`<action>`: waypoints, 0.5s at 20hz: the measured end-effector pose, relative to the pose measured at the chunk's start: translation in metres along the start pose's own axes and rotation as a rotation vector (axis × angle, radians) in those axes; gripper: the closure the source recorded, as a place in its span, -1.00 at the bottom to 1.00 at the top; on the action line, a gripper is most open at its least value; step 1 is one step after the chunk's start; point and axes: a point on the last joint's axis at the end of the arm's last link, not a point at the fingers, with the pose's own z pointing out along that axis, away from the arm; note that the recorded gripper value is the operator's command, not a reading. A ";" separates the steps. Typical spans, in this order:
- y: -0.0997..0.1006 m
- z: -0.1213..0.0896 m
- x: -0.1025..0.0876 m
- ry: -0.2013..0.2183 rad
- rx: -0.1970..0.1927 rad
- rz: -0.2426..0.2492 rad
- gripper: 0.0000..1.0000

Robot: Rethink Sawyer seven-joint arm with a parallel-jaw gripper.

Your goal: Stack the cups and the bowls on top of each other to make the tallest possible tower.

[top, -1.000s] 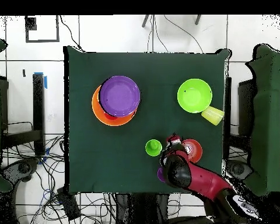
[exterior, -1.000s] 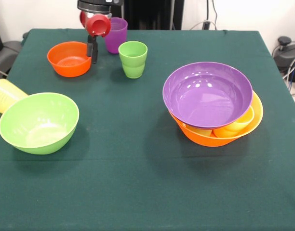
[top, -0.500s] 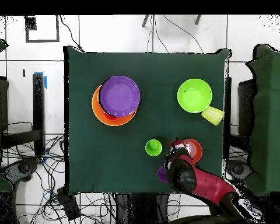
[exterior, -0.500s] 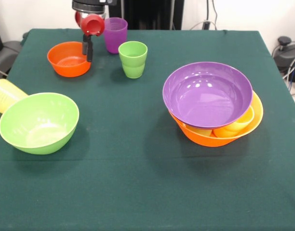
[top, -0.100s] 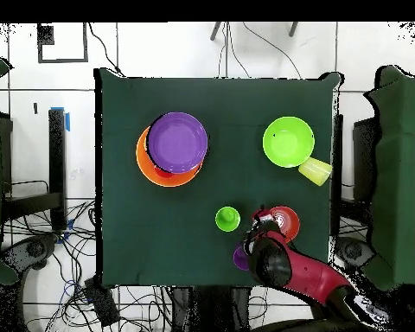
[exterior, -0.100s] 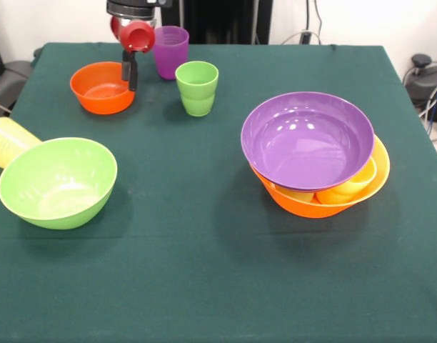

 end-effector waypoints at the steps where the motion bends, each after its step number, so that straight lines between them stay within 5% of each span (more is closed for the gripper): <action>1: 0.000 0.000 0.000 0.000 0.000 -0.003 -1.00; 10: -0.004 0.006 0.007 0.007 -0.006 -0.003 -1.00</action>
